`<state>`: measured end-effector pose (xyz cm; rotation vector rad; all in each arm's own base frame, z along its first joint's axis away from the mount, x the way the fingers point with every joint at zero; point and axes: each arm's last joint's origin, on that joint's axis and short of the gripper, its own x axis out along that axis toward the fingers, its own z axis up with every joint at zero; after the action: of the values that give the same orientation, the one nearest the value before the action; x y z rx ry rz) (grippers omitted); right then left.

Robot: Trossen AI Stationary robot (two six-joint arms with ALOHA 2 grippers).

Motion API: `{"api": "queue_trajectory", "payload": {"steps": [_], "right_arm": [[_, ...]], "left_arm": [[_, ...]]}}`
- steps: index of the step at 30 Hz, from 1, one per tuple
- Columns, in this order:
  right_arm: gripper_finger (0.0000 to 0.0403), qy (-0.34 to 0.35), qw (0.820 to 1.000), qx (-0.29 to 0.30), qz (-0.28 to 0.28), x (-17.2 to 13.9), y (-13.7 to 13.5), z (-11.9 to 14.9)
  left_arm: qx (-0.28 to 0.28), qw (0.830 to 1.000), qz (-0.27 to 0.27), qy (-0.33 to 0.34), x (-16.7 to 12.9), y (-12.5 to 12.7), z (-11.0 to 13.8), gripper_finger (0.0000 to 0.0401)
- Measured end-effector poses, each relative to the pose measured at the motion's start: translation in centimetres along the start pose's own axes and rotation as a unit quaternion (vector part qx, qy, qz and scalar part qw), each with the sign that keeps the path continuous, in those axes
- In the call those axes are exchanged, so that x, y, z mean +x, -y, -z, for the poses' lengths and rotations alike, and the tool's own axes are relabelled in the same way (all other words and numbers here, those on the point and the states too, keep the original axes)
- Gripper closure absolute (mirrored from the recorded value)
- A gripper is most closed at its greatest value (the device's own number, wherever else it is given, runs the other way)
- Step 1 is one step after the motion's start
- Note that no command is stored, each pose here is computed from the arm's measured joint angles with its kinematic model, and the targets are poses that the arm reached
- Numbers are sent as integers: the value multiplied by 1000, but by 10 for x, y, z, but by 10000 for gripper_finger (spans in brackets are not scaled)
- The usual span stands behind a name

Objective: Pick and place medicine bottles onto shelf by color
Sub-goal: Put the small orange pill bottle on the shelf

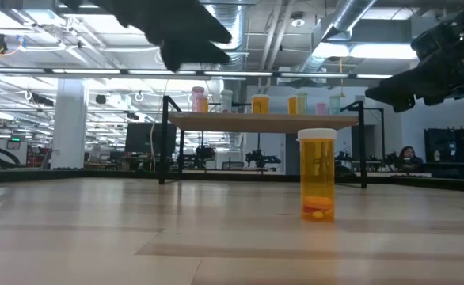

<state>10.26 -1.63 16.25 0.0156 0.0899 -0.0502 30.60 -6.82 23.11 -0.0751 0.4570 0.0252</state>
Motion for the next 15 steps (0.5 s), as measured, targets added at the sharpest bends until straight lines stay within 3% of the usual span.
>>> {"api": "queue_trajectory", "payload": {"steps": [8,15], "right_arm": [[158,-1,1000,0,0,0,0,0],[158,-1,1000,0,0,0,0,0]], "left_arm": [[19,992,65,-102,68,29,31,182],[16,988,82,-131,99,47,51,176]]}}
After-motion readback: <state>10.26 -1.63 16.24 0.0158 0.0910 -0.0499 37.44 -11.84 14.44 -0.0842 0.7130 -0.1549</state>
